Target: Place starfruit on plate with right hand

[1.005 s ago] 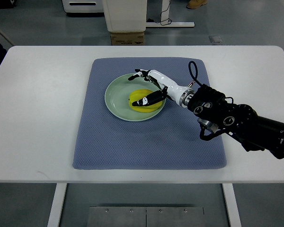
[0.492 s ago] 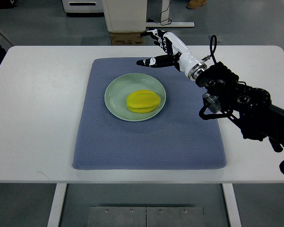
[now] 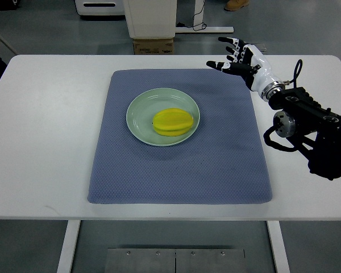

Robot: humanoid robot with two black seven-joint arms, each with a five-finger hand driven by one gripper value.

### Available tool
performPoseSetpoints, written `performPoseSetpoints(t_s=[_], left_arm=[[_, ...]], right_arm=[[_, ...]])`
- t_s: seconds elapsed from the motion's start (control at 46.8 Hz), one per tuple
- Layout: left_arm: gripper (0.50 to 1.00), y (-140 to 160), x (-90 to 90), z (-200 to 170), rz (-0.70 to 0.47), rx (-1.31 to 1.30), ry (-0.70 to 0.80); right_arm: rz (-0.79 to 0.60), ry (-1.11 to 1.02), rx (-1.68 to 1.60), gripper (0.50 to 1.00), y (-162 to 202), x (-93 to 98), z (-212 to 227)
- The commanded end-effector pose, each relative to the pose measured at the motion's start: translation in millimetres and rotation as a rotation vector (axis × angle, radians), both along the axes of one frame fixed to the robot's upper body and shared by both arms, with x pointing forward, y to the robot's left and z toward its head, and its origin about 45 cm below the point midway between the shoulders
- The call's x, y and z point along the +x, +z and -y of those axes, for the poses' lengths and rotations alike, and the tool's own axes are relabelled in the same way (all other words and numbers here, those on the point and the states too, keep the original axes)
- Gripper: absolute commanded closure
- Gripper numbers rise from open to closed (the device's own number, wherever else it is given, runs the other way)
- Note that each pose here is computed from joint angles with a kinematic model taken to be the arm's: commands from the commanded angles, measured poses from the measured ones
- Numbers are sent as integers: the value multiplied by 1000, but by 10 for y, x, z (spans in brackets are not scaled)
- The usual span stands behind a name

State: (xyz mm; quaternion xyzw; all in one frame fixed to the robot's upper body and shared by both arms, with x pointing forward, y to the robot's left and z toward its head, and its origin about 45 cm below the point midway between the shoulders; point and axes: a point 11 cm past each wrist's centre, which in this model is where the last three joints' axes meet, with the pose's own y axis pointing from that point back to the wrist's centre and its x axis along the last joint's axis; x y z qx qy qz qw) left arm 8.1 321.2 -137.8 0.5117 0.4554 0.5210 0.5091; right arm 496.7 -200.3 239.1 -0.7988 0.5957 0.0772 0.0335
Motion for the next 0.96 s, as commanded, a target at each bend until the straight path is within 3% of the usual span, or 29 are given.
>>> performPoseSetpoints(t_s=[0.0,0.62,0.941], left_arm=[[500,0,0,0,0,0,0],[500,0,0,0,0,0,0],[500,0,0,0,0,0,0]], right_arm=[[-15,-19,56,500,-38,-4,106],[-119,-267,270,500,-478,-116,949],[-133,-271,284,500,-515,-127,978]])
